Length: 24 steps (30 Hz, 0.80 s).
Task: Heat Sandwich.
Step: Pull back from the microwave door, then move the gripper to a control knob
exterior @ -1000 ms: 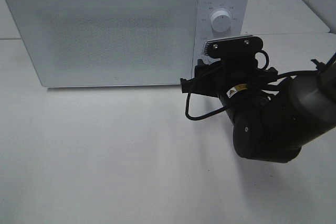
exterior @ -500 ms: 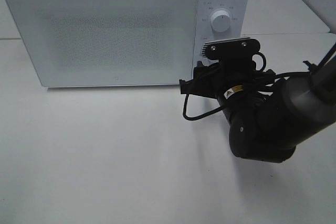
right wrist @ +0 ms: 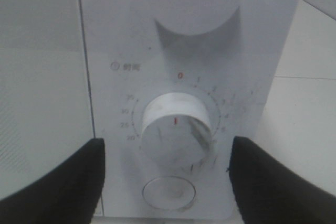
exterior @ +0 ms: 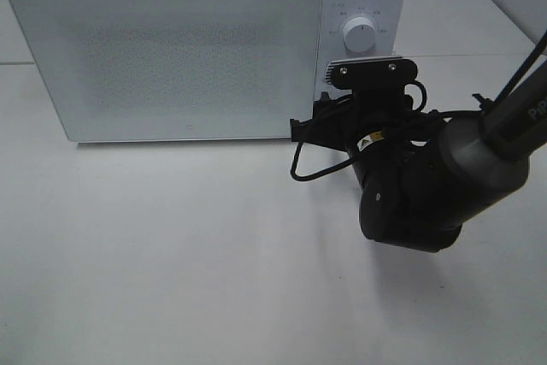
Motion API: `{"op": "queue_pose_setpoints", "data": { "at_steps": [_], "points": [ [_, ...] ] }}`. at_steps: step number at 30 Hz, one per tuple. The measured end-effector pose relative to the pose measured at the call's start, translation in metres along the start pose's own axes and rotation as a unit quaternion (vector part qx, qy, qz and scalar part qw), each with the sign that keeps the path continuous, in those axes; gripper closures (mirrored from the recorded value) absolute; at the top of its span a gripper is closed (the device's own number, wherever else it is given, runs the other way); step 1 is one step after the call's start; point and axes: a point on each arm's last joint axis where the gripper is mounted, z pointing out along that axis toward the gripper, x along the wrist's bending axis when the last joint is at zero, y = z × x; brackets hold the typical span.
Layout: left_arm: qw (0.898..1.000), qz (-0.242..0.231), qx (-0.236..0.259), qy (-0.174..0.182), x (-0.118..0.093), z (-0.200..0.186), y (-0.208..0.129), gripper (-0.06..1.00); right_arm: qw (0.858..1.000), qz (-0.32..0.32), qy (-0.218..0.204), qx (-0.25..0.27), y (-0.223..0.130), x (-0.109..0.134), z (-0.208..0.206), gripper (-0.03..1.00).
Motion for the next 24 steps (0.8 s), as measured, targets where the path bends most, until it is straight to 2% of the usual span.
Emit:
{"op": "queue_pose_setpoints", "data": {
  "at_steps": [3, 24],
  "points": [
    [1.000, 0.000, 0.000, 0.000, 0.000, 0.000, 0.000, 0.29, 1.000, 0.007, -0.010, -0.005, 0.003, -0.004, 0.005, 0.30],
    [1.000, 0.000, 0.000, 0.000, 0.000, 0.000, 0.000, 0.29, 1.000, 0.009, -0.008, -0.012, 0.005, -0.002, 0.014, 0.31]
  ]
}}
